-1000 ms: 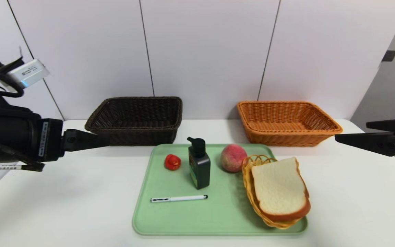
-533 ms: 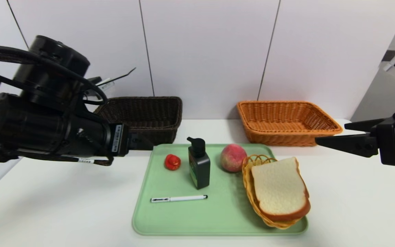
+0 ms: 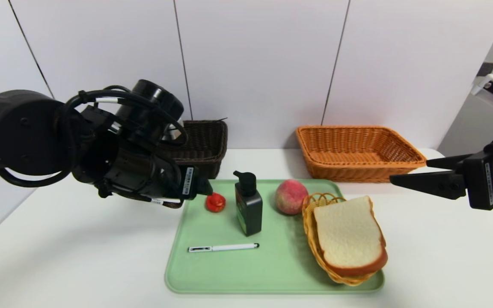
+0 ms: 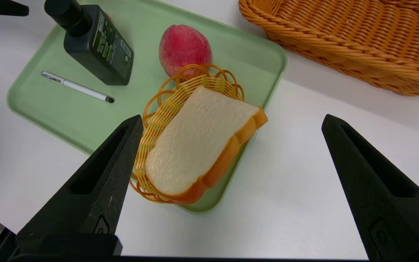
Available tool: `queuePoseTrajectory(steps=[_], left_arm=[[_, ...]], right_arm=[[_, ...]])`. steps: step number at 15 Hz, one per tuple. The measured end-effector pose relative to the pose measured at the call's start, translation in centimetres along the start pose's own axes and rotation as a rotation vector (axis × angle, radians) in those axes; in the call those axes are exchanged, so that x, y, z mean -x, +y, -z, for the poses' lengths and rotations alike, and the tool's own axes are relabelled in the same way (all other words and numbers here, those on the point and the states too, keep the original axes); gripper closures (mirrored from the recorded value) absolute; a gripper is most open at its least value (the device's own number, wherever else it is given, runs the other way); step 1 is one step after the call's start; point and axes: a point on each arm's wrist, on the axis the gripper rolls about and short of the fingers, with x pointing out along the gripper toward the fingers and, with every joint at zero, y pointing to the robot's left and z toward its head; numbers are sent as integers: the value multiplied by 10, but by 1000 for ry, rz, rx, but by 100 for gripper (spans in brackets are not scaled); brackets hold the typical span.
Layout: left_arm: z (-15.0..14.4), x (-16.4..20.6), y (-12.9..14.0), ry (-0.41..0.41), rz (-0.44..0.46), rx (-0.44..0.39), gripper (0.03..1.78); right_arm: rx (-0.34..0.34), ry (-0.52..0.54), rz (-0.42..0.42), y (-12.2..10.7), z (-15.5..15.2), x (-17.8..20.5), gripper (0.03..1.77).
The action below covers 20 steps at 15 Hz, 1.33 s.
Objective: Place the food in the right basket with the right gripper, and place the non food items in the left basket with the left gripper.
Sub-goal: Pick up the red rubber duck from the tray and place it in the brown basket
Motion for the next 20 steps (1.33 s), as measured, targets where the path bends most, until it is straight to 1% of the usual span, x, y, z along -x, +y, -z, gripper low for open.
queuePoseTrajectory(steps=[2, 5, 12, 16, 20], left_arm=[[-2, -13, -4, -2, -8, -3, 12], [-7, -31, -11, -49, -4, 2, 12], [-5, -59, -19, -10, -19, -9, 12], [-5, -73, -20, -18, -92, -11, 12], [-3, -83, -21, 1, -104, -13, 12]], right_arm=[[-4, 0, 0, 0, 1, 1, 10], [-2, -5, 2, 1, 2, 3, 10], [-3, -4, 2, 1, 5, 4, 10], [-3, -1, 5, 1, 8, 6, 10], [-4, 1, 6, 2, 10, 7, 10]])
